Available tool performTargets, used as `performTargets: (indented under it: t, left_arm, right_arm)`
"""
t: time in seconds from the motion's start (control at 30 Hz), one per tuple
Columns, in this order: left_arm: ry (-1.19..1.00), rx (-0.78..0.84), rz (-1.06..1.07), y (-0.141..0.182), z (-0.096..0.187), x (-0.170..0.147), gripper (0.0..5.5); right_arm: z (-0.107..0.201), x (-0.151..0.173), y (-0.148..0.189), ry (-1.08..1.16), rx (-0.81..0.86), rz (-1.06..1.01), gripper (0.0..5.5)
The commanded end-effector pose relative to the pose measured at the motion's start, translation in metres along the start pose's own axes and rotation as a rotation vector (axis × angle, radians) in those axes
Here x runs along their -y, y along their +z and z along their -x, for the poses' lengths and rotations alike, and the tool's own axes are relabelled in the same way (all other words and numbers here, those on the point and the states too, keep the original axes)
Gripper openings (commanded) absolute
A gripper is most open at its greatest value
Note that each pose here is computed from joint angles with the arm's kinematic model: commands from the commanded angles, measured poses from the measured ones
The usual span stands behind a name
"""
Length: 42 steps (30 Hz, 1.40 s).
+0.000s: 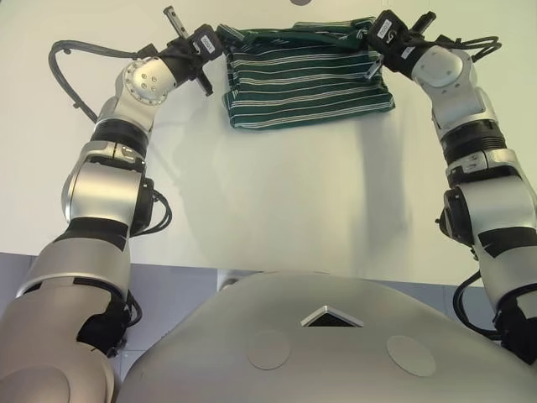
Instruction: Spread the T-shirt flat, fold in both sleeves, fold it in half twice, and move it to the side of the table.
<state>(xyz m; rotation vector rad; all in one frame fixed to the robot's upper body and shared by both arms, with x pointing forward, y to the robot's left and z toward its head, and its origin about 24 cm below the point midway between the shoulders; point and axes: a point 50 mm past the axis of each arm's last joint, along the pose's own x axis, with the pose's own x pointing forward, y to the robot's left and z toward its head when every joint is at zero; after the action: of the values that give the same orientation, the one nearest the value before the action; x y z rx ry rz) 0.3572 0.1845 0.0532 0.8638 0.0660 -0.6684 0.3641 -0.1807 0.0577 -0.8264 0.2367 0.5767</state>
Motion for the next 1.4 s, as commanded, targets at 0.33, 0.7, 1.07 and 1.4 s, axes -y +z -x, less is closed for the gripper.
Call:
performTargets:
  t: [0.33, 0.7, 1.07, 1.4]
  left_arm:
    - [0.2, -0.136, 0.396, -0.014, -0.004, -0.013, 0.52]
    - [0.692, -0.121, 1.205, -0.033, 0.019, -0.062, 2.23]
    - [0.656, 0.029, 1.095, -0.045, 0.035, -0.045, 3.22]
    - [0.693, 0.036, 1.038, -0.054, 0.051, -0.037, 3.22]
  right_arm:
    - [-0.022, 0.001, 0.006, -0.136, -0.013, -0.624, 1.56]
    - [-0.013, 0.019, 0.001, -0.235, 0.119, -0.925, 3.48]
    - [0.025, -0.01, -0.001, 0.267, 0.176, 0.045, 4.59]
    - [0.071, -0.089, 0.015, 0.771, 0.268, 0.21, 4.59]
